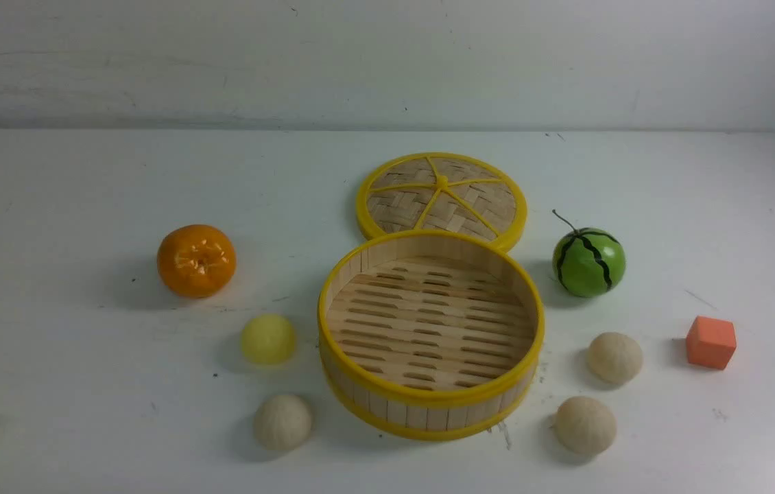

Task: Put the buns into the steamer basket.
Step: Use the left arm to grab a steamed stuffed bun

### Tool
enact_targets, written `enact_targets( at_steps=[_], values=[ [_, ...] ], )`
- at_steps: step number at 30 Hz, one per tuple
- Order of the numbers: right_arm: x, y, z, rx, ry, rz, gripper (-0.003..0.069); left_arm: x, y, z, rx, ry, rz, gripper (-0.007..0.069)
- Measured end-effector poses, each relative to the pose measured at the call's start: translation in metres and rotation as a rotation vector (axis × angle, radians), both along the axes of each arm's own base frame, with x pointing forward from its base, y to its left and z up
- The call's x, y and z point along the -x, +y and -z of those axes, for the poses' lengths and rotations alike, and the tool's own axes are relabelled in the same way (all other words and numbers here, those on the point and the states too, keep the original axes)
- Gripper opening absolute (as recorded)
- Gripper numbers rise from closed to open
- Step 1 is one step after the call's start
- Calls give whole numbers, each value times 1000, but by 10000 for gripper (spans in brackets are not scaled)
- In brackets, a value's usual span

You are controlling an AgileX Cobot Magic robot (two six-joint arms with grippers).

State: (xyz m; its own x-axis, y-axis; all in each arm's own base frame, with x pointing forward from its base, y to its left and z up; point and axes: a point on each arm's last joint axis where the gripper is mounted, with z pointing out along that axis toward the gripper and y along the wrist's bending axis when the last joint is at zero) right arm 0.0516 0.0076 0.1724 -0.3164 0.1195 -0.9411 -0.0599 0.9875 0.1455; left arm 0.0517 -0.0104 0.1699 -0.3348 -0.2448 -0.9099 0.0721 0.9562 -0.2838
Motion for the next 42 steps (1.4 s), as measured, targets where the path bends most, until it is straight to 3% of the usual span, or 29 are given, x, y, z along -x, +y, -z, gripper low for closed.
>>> enact_targets(
  at_steps=[29,32,37,42],
  values=[
    [0,0,0,0,0,0,239,-1,1,-4,-35,-56,-4,237],
    [0,0,0,0,0,0,239,-3,-1,-10,128,-98,-24,237],
    [0,0,0,0,0,0,239,-3,-3,-21,607,-114,-83,237],
    [0,0,0,0,0,0,239,-4,-3,-27,747,-137,-100,218]
  ],
)
